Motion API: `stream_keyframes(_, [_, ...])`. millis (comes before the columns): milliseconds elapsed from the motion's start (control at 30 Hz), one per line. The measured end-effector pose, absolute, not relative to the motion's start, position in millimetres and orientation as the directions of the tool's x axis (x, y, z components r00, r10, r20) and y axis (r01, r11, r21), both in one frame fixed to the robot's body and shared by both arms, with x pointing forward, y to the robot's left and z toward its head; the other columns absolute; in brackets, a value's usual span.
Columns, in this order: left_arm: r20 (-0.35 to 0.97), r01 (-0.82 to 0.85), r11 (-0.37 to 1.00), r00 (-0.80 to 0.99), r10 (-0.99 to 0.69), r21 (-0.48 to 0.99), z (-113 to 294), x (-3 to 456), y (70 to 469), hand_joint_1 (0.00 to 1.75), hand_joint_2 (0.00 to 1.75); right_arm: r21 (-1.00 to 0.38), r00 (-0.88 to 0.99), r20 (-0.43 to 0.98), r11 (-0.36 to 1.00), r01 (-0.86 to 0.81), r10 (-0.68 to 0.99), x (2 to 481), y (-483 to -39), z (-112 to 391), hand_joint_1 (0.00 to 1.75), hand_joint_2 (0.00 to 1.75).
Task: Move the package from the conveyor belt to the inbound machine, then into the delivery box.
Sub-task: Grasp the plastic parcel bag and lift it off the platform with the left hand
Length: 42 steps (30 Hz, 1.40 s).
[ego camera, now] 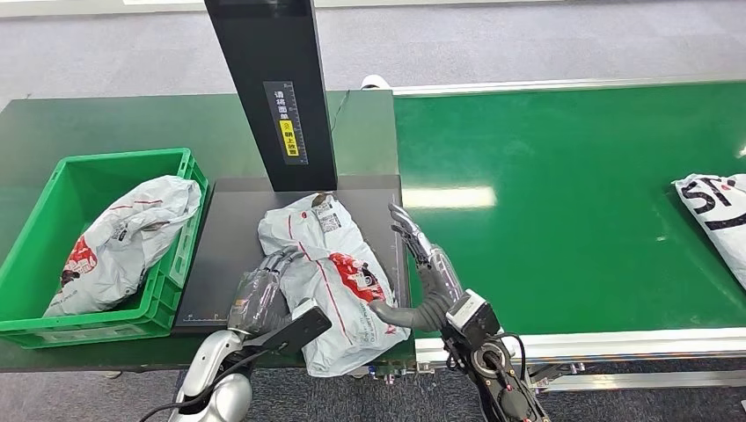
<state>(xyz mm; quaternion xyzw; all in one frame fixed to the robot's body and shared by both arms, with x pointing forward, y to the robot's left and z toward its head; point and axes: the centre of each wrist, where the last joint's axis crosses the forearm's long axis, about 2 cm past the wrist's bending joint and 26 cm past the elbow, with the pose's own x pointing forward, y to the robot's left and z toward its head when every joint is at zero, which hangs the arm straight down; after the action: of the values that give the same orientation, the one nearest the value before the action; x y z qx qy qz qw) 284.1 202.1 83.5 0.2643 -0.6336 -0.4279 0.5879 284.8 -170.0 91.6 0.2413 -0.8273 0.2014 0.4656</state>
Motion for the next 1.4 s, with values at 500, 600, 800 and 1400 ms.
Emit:
stream_keyframes(500, [0.592, 0.266, 0.538, -0.196, -0.782, 0.8, 75.2, 291.9, 202.0, 1.75, 1.75, -0.078, -0.439, 0.877, 0.842, -0.534, -0.197, 276.7, -180.1, 90.6, 0.0, 1.75])
stream_keyframes(600, [0.591, 0.265, 0.539, -0.192, -0.783, 0.8, 74.5, 292.1, 203.9, 1.75, 1.75, -0.076, -0.441, 0.876, 0.848, -0.525, -0.195, 277.1, -181.8, 92.2, 0.0, 1.75])
stream_keyframes(800, [0.604, 0.225, 0.565, -0.183, -0.776, 0.794, 74.6, 292.7, 211.7, 1.75, 1.75, -0.073, -0.447, 0.873, 0.857, -0.511, -0.192, 276.6, -185.5, 93.9, 0.0, 1.75])
stream_keyframes(1400, [0.71, -0.019, 0.807, -0.464, -0.53, 0.59, 116.0, 286.3, 224.3, 0.0, 1.75, -0.063, -0.452, 0.87, 0.867, -0.494, -0.195, 271.7, -190.5, 93.7, 0.0, 1.75])
